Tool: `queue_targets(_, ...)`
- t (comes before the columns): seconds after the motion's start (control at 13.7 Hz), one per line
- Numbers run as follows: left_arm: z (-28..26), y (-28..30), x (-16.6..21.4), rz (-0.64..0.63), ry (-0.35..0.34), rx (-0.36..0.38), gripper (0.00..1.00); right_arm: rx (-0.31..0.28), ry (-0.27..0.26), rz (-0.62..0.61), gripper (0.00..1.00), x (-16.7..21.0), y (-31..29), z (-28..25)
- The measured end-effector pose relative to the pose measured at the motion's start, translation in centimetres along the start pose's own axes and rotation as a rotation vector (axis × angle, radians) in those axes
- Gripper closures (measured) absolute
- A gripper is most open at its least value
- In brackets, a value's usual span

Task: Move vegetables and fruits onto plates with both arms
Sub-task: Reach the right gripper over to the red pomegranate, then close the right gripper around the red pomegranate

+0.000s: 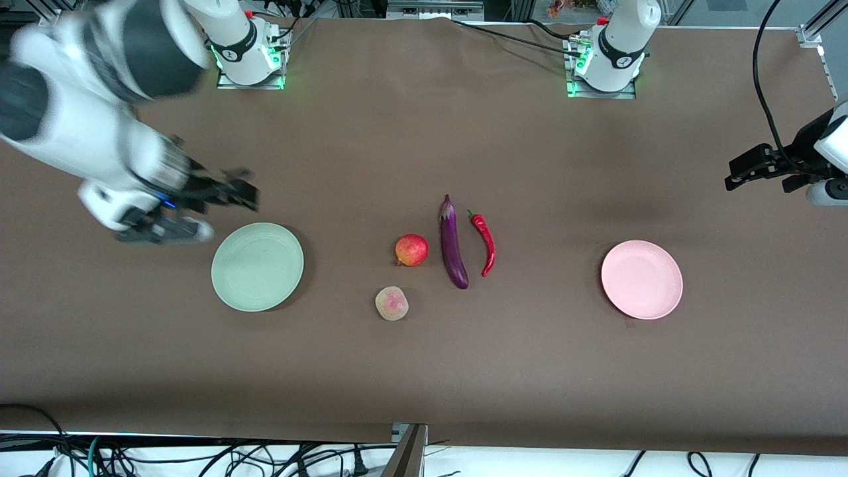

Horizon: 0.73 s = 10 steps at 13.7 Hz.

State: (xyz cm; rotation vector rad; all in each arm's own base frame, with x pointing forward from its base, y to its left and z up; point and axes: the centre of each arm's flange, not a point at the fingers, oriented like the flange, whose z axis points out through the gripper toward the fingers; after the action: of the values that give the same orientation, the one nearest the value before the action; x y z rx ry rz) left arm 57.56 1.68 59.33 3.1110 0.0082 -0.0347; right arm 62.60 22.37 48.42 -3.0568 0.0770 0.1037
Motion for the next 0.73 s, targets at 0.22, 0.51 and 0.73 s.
queue_targets(0.22, 0.0, 0.1, 0.0, 0.001, 0.000, 0.000, 0.00, 0.027, 0.053, 0.207, 0.00, 0.4, -10.0, 9.5)
queue_targets(0.51, 0.0, 0.1, 0.0, 0.001, -0.001, 0.000, 0.00, 0.075, 0.084, 0.421, 0.00, -1.4, -17.6, 16.9)
queue_targets(0.73, 0.0, 0.1, 0.0, 0.001, -0.001, 0.000, 0.00, 0.124, 0.074, 0.514, 0.00, -1.7, -19.5, 20.8)
